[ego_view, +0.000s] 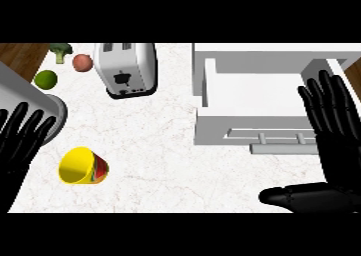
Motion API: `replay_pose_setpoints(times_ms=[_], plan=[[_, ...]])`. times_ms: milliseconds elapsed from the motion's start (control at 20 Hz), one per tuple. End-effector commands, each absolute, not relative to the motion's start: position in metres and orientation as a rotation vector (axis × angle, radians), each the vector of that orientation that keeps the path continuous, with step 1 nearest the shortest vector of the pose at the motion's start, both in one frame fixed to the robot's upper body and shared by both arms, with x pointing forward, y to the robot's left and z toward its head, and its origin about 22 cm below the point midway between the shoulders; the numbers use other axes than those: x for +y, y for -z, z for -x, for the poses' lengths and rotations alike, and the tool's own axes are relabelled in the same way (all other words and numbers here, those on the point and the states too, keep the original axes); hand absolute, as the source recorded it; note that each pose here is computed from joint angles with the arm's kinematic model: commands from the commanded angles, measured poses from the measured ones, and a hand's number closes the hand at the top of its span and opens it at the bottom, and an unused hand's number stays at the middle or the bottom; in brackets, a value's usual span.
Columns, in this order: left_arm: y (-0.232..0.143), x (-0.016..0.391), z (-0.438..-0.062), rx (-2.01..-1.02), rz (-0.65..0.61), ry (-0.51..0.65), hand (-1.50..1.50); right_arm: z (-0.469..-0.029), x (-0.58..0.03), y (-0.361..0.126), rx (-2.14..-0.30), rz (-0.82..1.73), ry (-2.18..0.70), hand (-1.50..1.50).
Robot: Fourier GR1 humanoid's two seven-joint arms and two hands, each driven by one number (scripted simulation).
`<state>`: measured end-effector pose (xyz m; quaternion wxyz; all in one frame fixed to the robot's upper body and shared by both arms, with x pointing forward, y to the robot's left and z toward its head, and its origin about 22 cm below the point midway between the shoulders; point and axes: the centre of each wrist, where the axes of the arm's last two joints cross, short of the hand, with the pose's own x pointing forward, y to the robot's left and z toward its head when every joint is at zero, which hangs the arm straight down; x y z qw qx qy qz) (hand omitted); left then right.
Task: Pick up the cup, place it into the drawer and close the drawer
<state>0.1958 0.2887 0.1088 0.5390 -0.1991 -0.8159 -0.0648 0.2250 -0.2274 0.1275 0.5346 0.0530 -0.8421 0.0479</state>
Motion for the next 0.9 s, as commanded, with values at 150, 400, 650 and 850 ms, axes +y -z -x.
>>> replay_pose_setpoints(times_ms=[150, 400, 650, 850], plan=[[-0.103, 0.293, -0.196, -1.929, 0.452, 0.158, -1.50, -0.216, -0.222, -0.123, -1.987, -0.138, -0.132, -1.50], [-0.097, 0.286, -0.204, -1.885, 0.425, 0.145, -1.50, -0.207, -0.233, -0.121, -2.007, -0.133, -0.114, -1.50], [-0.071, 0.312, -0.200, -1.867, 0.411, 0.115, -1.50, -0.218, -0.227, -0.131, -2.012, -0.135, -0.124, -1.50], [-0.069, 0.300, -0.196, -1.841, 0.384, 0.122, -1.50, -0.231, -0.216, -0.148, -2.031, -0.146, -0.100, -1.50]])
